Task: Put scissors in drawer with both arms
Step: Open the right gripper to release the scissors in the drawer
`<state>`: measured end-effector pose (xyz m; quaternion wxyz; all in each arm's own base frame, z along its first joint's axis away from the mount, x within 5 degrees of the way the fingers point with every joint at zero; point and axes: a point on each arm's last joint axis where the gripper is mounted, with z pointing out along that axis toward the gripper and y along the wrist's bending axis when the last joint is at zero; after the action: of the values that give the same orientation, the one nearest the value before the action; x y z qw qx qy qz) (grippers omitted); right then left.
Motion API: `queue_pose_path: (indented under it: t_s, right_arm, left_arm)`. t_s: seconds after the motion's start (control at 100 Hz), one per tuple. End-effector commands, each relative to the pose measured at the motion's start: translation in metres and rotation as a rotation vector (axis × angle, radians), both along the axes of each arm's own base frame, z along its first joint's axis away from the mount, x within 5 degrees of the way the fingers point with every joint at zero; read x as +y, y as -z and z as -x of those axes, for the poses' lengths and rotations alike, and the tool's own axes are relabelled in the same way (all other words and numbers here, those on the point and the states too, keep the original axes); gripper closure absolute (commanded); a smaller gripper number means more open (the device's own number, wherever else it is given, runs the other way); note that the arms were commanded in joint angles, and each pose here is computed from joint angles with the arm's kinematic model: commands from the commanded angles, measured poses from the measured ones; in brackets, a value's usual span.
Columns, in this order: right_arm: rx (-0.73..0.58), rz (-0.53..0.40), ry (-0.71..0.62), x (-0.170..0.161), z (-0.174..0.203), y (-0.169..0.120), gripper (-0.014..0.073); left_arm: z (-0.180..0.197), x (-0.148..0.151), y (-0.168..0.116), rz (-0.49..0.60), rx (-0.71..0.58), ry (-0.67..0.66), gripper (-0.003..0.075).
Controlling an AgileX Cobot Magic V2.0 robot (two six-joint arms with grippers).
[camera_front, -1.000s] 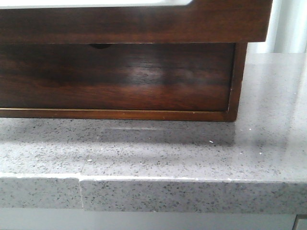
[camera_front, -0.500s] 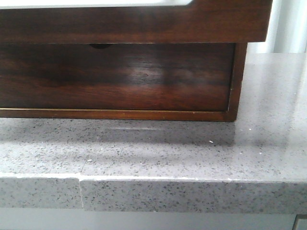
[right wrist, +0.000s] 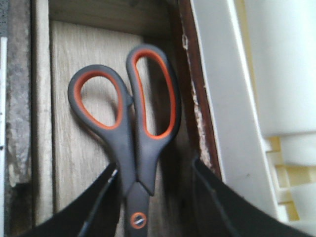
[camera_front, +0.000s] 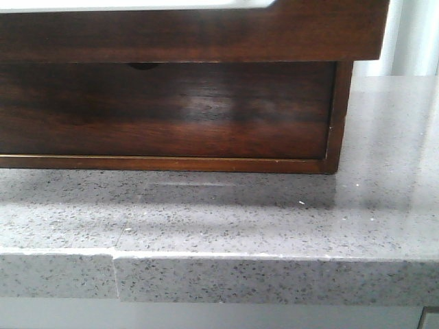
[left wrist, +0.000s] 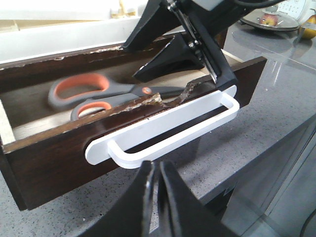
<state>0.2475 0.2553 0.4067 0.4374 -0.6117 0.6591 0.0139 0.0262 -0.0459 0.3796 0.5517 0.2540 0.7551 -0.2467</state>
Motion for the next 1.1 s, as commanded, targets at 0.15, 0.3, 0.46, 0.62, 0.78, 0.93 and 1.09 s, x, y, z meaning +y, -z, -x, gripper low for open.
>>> queue_pose_path:
  t_s: [0.15,0.3,0.46,0.62,0.78,0.93,1.09]
  right_arm:
    - [-0.099,-0.112,0.008,-0.012,0.008,-0.035,0.0293]
    - [-0.026,-0.199,0.018,-0.023,0.026,-0.050,0.0541]
    - [0.031,-0.273,0.021,-0.048,0.056,-0.070,0.0634]
    - [-0.002,-0.310,0.029,-0.094,0.100,-0.075,0.0638]
    - [-0.115,-0.457,0.114,-0.156,0.149,-0.057,0.0640]
    - [-0.277,-0.551,0.114,-0.206,0.193,-0.022,0.0640]
    - [-0.337,-0.705,0.148,-0.232,0.214,0.004,0.0640]
  left_arm:
    - [0.001,0.000,-0.014,0.063,-0.058,-0.004,0.0740]
    - [-0.001,0.002,-0.015,0.050,-0.086,-0.030,0.0740]
    - [-0.003,0.005,-0.014,0.005,-0.115,-0.064,0.0740]
    - [0.006,0.013,-0.006,-0.030,-0.177,-0.103,0.0740]
    - [0.017,0.018,0.005,-0.022,-0.206,-0.108,0.0740]
    - [0.018,0.019,0.014,-0.016,-0.209,-0.112,0.0740]
    - [0.012,0.018,0.013,0.057,-0.264,-0.147,0.0740]
